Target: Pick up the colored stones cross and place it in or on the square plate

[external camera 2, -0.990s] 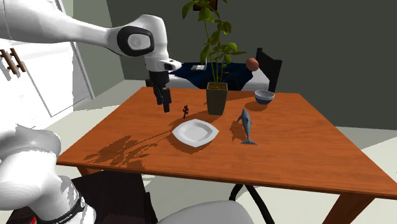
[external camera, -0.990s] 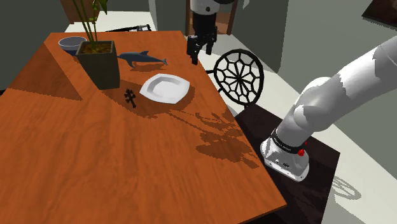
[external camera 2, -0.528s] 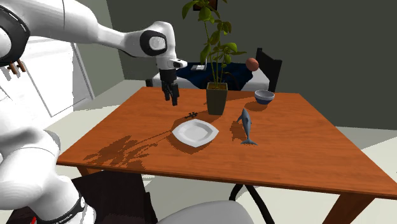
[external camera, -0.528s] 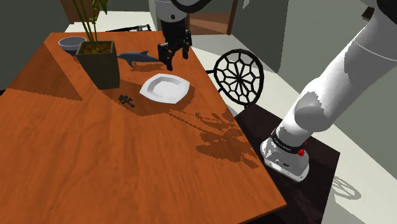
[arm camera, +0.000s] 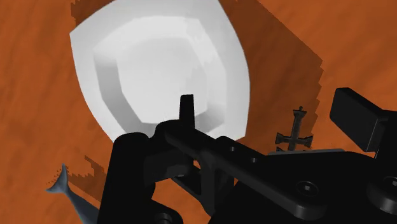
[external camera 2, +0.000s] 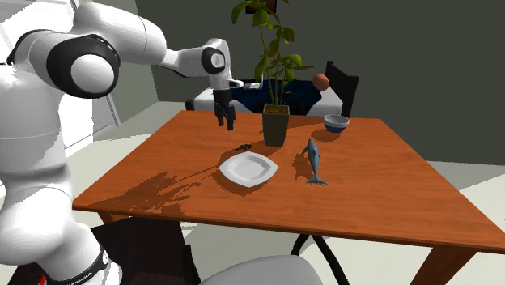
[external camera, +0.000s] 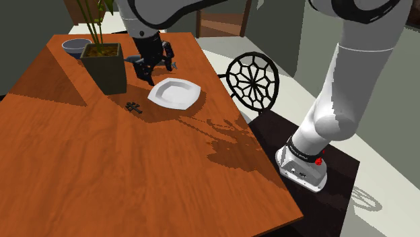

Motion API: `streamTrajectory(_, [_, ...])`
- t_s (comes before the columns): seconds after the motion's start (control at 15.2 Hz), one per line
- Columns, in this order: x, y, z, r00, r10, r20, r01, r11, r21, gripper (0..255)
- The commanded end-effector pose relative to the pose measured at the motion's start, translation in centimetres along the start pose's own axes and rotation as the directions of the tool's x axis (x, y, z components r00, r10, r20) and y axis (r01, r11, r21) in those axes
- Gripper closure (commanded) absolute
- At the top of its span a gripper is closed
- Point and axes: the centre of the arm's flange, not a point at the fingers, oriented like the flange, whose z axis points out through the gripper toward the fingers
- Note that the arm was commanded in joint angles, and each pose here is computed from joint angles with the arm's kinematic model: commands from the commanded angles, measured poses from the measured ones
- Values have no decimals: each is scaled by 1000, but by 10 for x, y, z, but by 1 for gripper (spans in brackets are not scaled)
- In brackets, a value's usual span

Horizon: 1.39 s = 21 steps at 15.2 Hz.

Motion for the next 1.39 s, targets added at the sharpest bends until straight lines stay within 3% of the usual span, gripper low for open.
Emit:
streamTrajectory(0.0, [16, -24, 8, 1000, -5, 4, 5, 1000, -17, 0])
streamTrajectory(0.46, [74, -100, 28, 999, -28, 18, 30, 997, -70, 0])
streamTrajectory(0.92, [74, -97, 65, 999, -28, 18, 30, 997, -70, 0])
streamTrajectory(1.32, [74, -97, 68, 999, -28, 18, 30, 997, -70, 0])
